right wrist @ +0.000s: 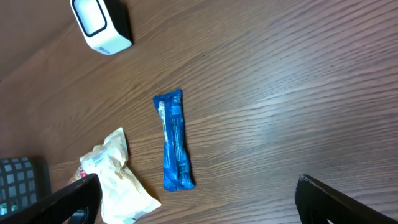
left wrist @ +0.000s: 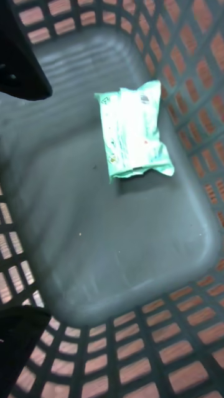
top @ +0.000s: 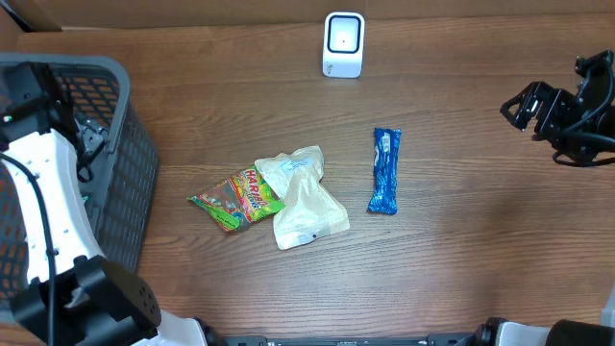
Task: Scan the item barcode
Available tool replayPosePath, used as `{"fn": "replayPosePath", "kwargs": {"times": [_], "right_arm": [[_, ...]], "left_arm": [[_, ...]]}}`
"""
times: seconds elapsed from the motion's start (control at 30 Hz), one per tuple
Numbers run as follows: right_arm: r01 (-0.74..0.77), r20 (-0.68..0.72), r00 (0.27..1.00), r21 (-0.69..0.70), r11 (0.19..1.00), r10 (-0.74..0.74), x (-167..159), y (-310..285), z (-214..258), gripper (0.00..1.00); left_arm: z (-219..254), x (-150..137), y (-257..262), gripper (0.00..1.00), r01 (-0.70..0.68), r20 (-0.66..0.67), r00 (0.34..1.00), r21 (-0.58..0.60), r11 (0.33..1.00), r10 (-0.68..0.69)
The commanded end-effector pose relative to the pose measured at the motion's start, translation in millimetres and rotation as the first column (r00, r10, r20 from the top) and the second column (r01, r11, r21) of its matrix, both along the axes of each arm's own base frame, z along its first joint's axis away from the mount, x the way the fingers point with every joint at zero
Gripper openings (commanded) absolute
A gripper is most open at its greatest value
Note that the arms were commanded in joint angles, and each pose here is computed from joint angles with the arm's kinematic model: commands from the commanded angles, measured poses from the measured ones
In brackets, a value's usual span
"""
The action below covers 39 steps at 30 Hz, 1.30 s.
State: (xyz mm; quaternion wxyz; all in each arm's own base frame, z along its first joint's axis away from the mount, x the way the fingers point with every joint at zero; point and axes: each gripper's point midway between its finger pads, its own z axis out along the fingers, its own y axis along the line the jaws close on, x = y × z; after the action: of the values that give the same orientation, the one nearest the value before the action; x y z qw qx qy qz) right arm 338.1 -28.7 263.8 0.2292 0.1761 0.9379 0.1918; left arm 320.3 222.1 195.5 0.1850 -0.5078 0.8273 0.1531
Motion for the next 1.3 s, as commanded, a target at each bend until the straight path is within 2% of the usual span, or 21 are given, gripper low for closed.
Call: {"fn": "replayPosePath", "kwargs": {"times": [0.0,0.3,0.67,0.87,1.13,1.23,1.27], "right_arm": [[-0.003,0.008,1.000,0.005,1.000,0.003,2.9,0.1,1.5,1.00],[-0.003,0.014,1.000,0.003,1.000,0.003,4.1,-0.3,2.1,1.00],[-0.003,0.011,1.000,0.004,1.000,0.003,3.4,-0.1,1.7,1.00],[-0.003,0.011,1.000,0.004,1.000,0.003,3.6,-0.1,1.8,1.00],[-0.002,0.012,1.000,0.004,1.000,0.002,3.8,-0.2,1.9,1.00],[-0.002,0.016,1.000,0.003,1.000,0.002,4.5,-0.4,2.3,1.00],[-0.002,0.016,1.000,0.003,1.000,0.002,4.5,-0.4,2.3,1.00]], "left_arm": [[-23.3,-12.4,11.4,0.96,0.003,-0.073,0.997,0.051,0.999,0.001],[-60.1,-18.2,28.5,0.96,-0.004,-0.095,0.995,0.099,0.995,0.013],[-135.2,-50.2,56.0,0.98,-0.155,-0.230,0.961,-0.002,0.988,0.150],[-157.5,-36.9,71.5,0.97,-0.138,-0.219,0.965,0.029,0.990,0.141],[-157.8,-29.8,80.7,0.96,-0.142,-0.191,0.970,0.067,0.988,0.152],[-155.7,-31.7,84.0,0.88,-0.147,-0.198,0.967,0.090,0.985,0.162],[-155.2,-32.3,84.5,0.74,-0.148,-0.200,0.966,0.094,0.985,0.164]]}}
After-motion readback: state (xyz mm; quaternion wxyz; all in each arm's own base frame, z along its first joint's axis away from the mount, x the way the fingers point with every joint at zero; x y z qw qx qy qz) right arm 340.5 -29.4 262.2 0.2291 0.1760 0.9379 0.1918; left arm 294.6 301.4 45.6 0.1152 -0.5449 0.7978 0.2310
